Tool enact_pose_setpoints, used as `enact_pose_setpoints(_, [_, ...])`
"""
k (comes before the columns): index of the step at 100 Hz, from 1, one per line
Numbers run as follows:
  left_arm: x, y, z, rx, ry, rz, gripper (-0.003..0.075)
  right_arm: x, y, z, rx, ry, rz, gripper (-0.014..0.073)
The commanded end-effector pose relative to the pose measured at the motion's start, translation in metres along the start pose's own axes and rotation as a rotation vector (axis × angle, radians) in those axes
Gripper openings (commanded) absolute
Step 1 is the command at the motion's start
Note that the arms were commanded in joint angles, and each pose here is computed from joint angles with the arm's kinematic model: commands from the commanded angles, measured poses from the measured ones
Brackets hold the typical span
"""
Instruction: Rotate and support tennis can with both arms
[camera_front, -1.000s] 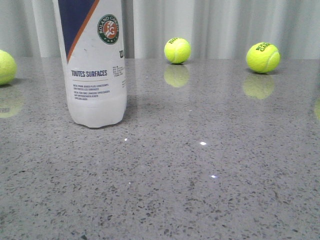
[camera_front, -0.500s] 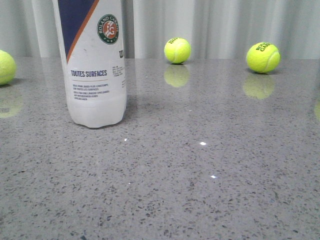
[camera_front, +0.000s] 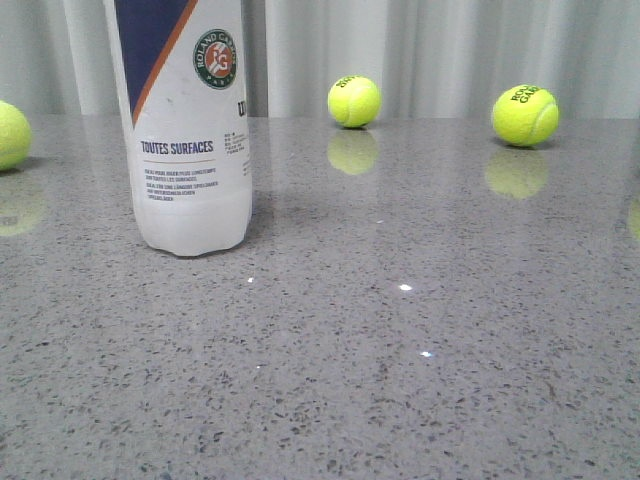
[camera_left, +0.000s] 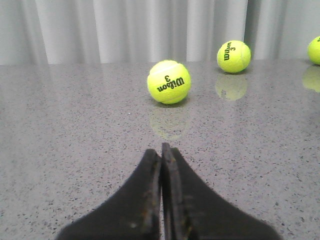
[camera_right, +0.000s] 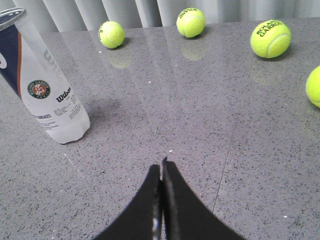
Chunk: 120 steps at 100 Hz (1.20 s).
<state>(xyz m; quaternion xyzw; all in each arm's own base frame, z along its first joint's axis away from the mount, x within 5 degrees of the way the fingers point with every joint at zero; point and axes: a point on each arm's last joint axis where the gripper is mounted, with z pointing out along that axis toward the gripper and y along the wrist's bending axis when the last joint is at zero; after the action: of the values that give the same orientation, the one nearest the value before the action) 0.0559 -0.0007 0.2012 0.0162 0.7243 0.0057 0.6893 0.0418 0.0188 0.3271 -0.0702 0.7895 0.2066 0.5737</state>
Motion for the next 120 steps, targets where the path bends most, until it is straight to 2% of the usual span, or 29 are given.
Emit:
enact_pose_setpoints(1, [0.007,0.0,0.0,-0.001,-0.069,-0.007,-0.0021,-0.014,0.003,-0.002,-0.014,-0.092,-0.005,-0.0066])
enact_pose_setpoints(85, [0.007,0.0,0.0,-0.001,-0.069,-0.007,-0.0021,-0.014,0.003,-0.002,-0.013,-0.093,-0.006,-0.0066])
enact_pose_setpoints(103, [0.007,0.0,0.0,-0.001,-0.069,-0.007,-0.0021,-0.016,0.001,0.004,0.009,-0.203,-0.002,-0.0066])
enact_pose_setpoints(120, [0.007,0.0,0.0,-0.001,-0.069,-0.007,-0.0021,-0.002,-0.013,0.019,0.128,-0.316,0.018,-0.0066])
